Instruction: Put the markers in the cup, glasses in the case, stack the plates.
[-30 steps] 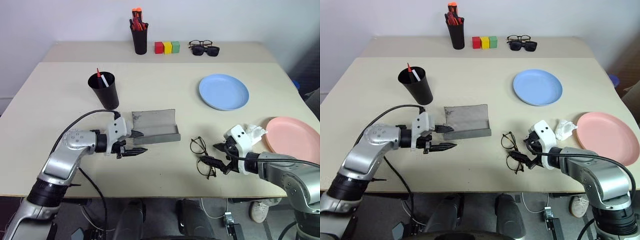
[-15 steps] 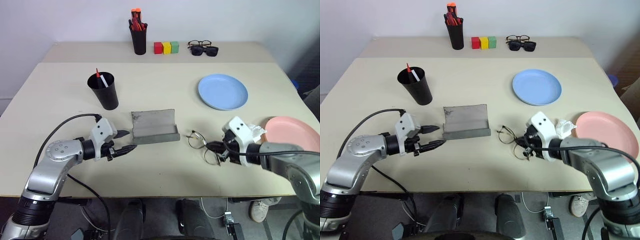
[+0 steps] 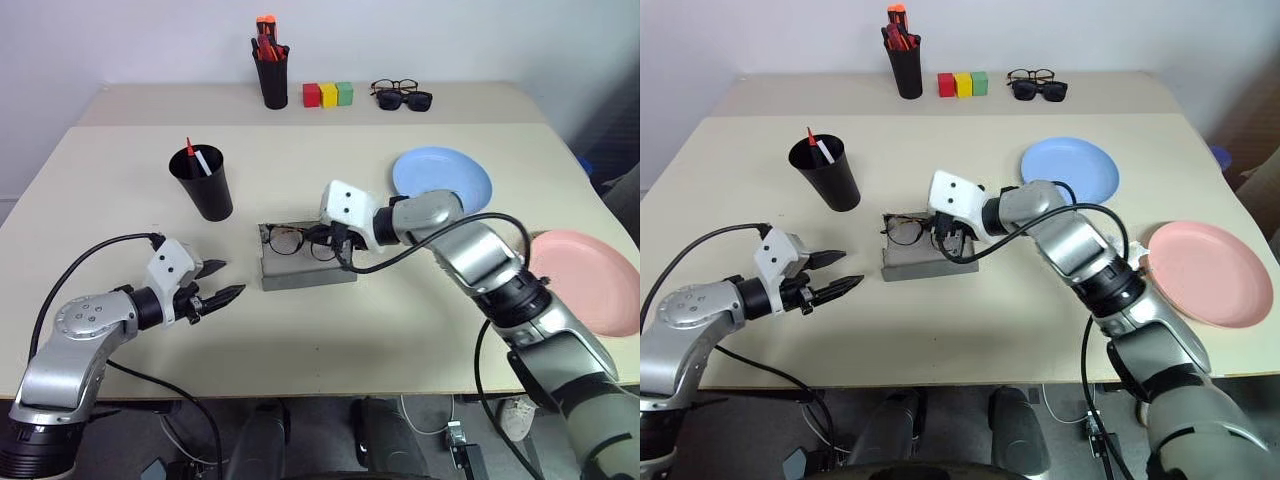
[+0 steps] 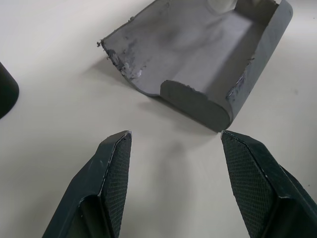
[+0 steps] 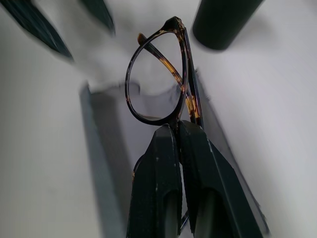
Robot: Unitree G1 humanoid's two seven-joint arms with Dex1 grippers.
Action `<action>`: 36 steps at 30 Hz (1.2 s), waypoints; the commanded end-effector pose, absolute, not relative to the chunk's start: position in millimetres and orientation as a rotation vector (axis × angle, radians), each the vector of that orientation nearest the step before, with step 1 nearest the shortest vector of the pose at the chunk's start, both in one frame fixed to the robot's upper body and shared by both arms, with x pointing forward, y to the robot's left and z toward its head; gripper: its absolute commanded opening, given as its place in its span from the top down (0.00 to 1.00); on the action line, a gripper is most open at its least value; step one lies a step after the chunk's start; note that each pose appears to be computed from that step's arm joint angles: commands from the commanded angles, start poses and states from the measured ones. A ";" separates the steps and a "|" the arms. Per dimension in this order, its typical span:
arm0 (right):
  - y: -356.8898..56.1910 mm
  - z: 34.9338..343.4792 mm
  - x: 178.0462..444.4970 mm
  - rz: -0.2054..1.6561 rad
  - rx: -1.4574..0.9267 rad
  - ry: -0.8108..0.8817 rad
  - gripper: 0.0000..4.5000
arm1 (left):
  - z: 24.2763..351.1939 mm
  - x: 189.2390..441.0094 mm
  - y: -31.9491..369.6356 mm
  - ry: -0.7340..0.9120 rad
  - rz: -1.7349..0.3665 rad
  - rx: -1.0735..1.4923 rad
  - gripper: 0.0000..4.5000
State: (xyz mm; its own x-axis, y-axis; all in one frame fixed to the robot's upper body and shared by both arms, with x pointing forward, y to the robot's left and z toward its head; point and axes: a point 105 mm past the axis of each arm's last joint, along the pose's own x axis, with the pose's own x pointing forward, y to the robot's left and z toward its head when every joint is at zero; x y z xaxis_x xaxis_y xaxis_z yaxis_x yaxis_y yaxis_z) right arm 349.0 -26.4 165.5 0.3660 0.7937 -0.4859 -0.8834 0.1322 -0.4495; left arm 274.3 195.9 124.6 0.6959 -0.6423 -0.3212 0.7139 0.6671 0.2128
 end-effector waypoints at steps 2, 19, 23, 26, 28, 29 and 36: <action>-31.5 160.2 353.7 1.251 -0.868 0.123 0.98 | 135.5 267.1 195.1 0.187 -0.749 0.341 0.35; -49.1 195.2 329.9 1.182 -0.647 0.025 0.25 | 178.2 330.0 149.1 0.080 -0.778 0.207 0.85; -64.7 187.1 308.9 1.164 -0.619 0.037 0.25 | 185.0 381.0 119.4 0.098 -0.714 0.214 0.85; -74.3 179.8 299.6 1.129 -0.599 0.065 0.25 | 178.3 403.4 99.5 0.200 -0.749 0.221 0.85; -80.1 177.1 296.4 1.097 -0.589 0.081 0.25 | 176.7 415.3 92.0 0.250 -0.756 0.178 0.85; -82.6 176.9 295.1 1.082 -0.579 0.086 0.25 | 173.6 419.5 89.8 0.289 -0.759 0.153 0.85; -115.5 171.7 292.5 0.902 -0.508 0.151 0.25 | 152.9 410.9 76.9 0.457 -0.960 0.232 0.85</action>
State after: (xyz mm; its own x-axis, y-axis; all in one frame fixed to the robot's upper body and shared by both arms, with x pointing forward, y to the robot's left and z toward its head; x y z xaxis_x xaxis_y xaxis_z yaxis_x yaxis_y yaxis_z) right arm 294.8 -113.8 157.1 0.5907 0.7143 -0.3754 -0.8061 0.5010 -0.3150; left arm 414.7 79.8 146.6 0.5271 -0.7098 -0.4673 0.7907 0.6111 -0.0363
